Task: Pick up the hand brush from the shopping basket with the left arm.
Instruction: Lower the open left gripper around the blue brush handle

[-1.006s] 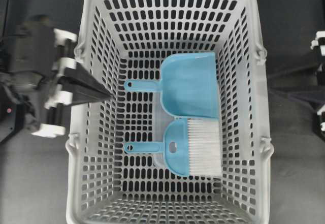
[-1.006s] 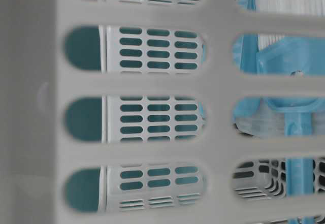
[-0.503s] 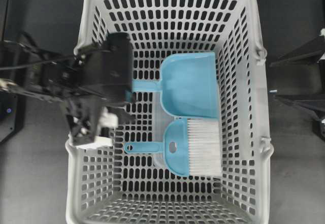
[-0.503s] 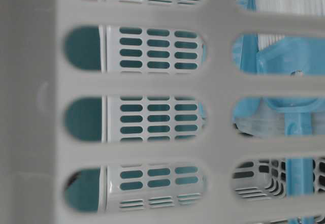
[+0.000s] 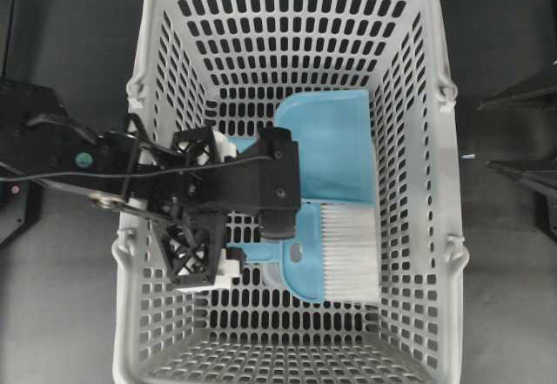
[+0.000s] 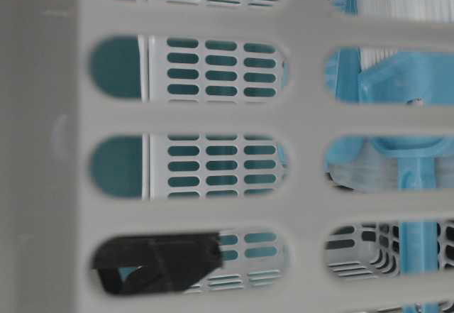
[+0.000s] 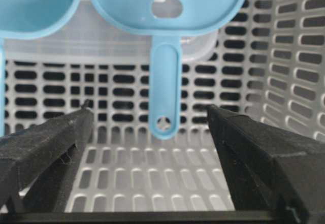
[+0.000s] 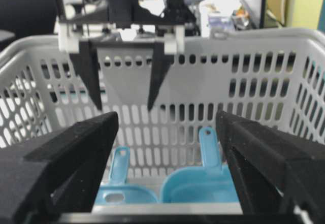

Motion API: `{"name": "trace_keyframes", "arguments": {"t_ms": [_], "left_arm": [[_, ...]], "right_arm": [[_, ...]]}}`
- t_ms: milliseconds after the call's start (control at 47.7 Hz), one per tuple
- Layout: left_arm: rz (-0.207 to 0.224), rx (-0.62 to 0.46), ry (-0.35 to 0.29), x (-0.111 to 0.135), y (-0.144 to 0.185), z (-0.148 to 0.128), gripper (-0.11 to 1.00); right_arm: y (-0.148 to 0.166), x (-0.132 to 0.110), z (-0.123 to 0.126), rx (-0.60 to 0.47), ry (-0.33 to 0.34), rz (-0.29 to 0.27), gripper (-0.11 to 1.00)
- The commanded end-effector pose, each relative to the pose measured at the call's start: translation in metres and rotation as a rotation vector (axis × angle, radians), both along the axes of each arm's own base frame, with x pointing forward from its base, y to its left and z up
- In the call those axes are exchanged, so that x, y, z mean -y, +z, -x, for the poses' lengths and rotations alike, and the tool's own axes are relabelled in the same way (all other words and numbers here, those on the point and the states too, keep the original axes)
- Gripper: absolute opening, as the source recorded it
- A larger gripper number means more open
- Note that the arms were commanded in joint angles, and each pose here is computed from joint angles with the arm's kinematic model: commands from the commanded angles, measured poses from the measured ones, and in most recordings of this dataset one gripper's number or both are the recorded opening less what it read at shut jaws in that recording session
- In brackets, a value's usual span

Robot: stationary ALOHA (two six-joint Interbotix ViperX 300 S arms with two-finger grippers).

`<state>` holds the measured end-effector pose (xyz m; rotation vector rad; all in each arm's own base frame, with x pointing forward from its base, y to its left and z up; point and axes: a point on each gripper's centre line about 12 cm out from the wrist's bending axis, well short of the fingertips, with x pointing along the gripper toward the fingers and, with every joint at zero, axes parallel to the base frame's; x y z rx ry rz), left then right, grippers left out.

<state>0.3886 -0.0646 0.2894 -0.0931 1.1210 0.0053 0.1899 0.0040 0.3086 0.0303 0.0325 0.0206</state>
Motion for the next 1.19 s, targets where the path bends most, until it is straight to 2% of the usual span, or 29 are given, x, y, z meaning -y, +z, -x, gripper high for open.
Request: {"name": "trace_keyframes", "arguments": {"t_ms": [0,314,419,650,818,1174], "left_arm": [[-0.002,0.004,-0.003,0.002,0.000,-0.004,0.91],[-0.020,-0.092,-0.007,0.005,-0.044,-0.020,0.91],[-0.030,-0.118,-0.028,0.009,-0.057,-0.023,0.91],[-0.041,-0.131,-0.068,0.021,-0.072,-0.028,0.91],[-0.037,-0.127,-0.066,0.022,-0.077,-0.029,0.91],[-0.044,-0.174,-0.065,0.022,-0.112,-0.028,0.91]], "right_arm": [[0.004,0.000,-0.001,0.015,0.001,0.000,0.74],[0.001,-0.001,0.000,0.008,0.003,-0.003,0.74],[0.000,-0.001,0.001,0.006,0.003,-0.005,0.74],[0.003,0.001,0.004,0.024,-0.005,-0.007,0.74],[0.004,0.001,0.006,0.029,-0.005,-0.007,0.74],[0.000,0.002,0.006,0.018,-0.008,-0.010,0.74]]}}
